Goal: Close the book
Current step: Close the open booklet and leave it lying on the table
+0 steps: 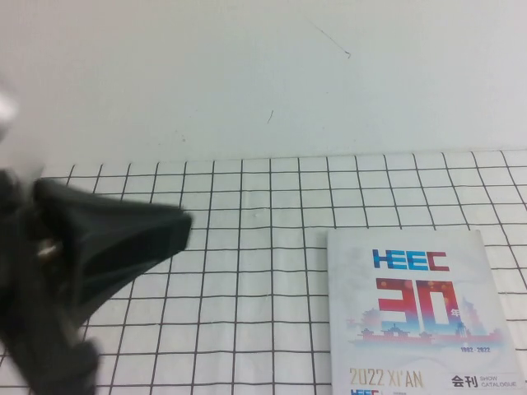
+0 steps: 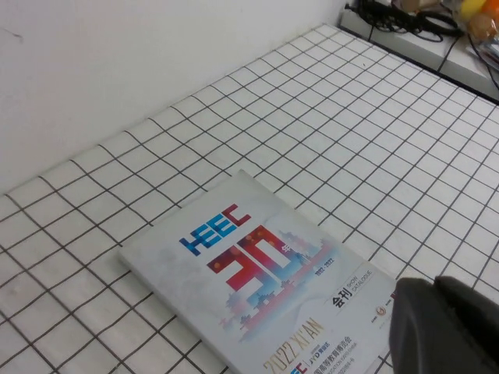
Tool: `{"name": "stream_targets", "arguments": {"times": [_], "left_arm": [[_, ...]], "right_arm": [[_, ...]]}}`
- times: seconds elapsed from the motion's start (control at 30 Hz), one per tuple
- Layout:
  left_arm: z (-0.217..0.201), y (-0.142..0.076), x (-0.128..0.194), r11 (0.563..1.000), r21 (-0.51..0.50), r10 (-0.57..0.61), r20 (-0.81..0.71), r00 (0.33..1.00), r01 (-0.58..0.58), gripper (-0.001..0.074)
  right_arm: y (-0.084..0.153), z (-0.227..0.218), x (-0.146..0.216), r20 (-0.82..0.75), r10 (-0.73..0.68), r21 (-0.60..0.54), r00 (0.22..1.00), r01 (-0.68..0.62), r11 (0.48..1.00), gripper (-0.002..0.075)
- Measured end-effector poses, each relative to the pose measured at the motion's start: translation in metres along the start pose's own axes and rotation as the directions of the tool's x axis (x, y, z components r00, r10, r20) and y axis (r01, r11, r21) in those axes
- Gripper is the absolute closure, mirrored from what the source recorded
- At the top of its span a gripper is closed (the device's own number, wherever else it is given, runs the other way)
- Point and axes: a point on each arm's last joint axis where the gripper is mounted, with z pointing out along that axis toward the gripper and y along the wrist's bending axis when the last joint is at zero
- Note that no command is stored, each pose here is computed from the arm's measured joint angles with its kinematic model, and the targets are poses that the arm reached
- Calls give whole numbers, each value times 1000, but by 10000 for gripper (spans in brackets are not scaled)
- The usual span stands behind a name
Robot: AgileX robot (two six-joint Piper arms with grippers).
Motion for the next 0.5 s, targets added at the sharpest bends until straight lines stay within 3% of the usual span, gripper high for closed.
{"name": "stream_targets", "arguments": {"times": [0.27, 0.37, 0.5], "left_arm": [[-51, -4, 90, 998, -50, -27, 41, 999, 29, 738], [-53, 2, 122, 996, -84, -20, 87, 996, 27, 738], [-53, 13, 143, 983, -179, 74, 183, 980, -41, 738]], "right_arm": [[28, -46, 56, 65, 33, 63, 997, -37, 997, 729], [34, -40, 79, 61, 63, 65, 996, -67, 996, 729], [33, -16, 95, 55, 92, 76, 994, -96, 993, 729]]}}
